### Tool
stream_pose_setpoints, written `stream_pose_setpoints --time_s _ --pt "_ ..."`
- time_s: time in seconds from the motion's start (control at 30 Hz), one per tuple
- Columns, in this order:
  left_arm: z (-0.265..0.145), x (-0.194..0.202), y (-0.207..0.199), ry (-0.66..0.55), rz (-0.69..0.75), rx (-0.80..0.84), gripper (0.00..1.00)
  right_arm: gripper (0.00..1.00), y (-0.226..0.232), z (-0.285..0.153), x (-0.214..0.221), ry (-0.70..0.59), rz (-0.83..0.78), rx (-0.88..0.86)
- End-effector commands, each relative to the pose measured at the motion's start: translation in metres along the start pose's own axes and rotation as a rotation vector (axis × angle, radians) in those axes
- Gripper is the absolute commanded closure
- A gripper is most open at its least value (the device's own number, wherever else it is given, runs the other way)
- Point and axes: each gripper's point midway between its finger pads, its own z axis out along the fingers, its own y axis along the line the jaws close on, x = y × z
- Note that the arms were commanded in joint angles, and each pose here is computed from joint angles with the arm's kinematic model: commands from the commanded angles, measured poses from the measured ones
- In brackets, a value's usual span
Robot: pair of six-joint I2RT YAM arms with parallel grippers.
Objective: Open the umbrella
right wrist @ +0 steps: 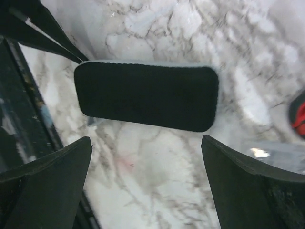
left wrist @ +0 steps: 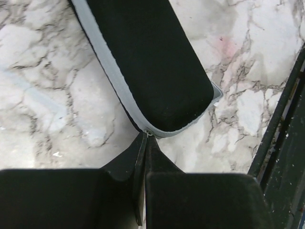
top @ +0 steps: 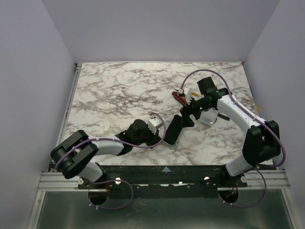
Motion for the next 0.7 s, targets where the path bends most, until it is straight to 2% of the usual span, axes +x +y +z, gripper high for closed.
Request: stream_pose_setpoints --time_s 0.0,0.4,0.67 --pt "0.015 -0.021 -0.02 -0.066 0.014 0.056 1.0 0.01 0.027 0.007 0.027 0.113 0.4 -0.06" --pt "0.04 -0.022 -0.041 -0.055 0.04 0.102 1.0 0.03 0.014 0.036 0.036 0.091 0.587 -0.02" --pt "0.041 -0.024 -0.045 -0.055 0.026 0.109 1.0 0.14 0.011 0.054 0.055 0.089 0.599 0.008"
